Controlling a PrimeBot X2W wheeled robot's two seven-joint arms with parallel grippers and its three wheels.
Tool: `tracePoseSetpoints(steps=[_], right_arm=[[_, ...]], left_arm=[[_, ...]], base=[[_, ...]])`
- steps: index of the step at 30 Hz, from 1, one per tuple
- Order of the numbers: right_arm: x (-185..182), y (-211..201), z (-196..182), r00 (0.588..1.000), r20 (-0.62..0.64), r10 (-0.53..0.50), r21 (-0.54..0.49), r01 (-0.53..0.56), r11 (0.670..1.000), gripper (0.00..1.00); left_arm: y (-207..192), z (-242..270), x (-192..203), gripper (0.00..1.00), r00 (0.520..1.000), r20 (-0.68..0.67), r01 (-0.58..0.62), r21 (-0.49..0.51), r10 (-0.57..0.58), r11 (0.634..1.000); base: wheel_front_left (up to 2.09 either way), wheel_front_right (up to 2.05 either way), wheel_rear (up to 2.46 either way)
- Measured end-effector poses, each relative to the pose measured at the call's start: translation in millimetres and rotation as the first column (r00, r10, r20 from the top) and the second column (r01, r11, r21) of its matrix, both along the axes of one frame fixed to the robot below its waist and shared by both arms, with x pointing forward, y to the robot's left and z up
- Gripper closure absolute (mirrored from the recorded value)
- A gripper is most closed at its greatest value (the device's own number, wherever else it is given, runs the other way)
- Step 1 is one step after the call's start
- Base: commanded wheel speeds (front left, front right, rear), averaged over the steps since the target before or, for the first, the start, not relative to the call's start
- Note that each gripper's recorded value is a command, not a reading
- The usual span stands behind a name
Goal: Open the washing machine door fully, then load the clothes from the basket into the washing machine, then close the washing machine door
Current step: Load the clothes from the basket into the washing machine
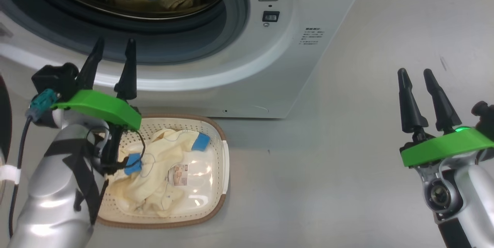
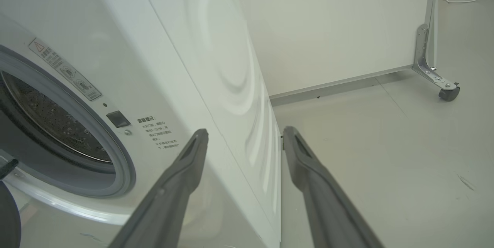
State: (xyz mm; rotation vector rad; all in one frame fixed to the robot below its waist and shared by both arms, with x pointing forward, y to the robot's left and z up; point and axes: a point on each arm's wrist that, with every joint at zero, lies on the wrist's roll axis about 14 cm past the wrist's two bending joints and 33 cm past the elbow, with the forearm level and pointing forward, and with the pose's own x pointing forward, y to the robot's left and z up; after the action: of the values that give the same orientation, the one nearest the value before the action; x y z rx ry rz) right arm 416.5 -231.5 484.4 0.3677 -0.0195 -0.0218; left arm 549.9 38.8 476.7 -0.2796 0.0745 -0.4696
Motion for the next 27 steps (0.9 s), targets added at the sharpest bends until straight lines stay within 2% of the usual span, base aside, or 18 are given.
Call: tracePoseSetpoints(steps=[20,27], right_arm=[[-9.1,6.9,15.0,0.999,0.038,0.033,-0.012,-0.032,0.999,0.00],[-23.0,4.1,10.9,0.999,0.022,0.025,-0.012,-0.025,1.000,0.00]], left_arm=[[32.7,13.1,-53.0,0.00,0.997,0.043,-0.070,0.017,0.069,0.997],[48.4,11.0,-76.1,0.00,0.994,0.044,-0.104,0.027,0.103,0.994]], base=[[0.00,0.00,0.00],[0.00,0.00,0.00]])
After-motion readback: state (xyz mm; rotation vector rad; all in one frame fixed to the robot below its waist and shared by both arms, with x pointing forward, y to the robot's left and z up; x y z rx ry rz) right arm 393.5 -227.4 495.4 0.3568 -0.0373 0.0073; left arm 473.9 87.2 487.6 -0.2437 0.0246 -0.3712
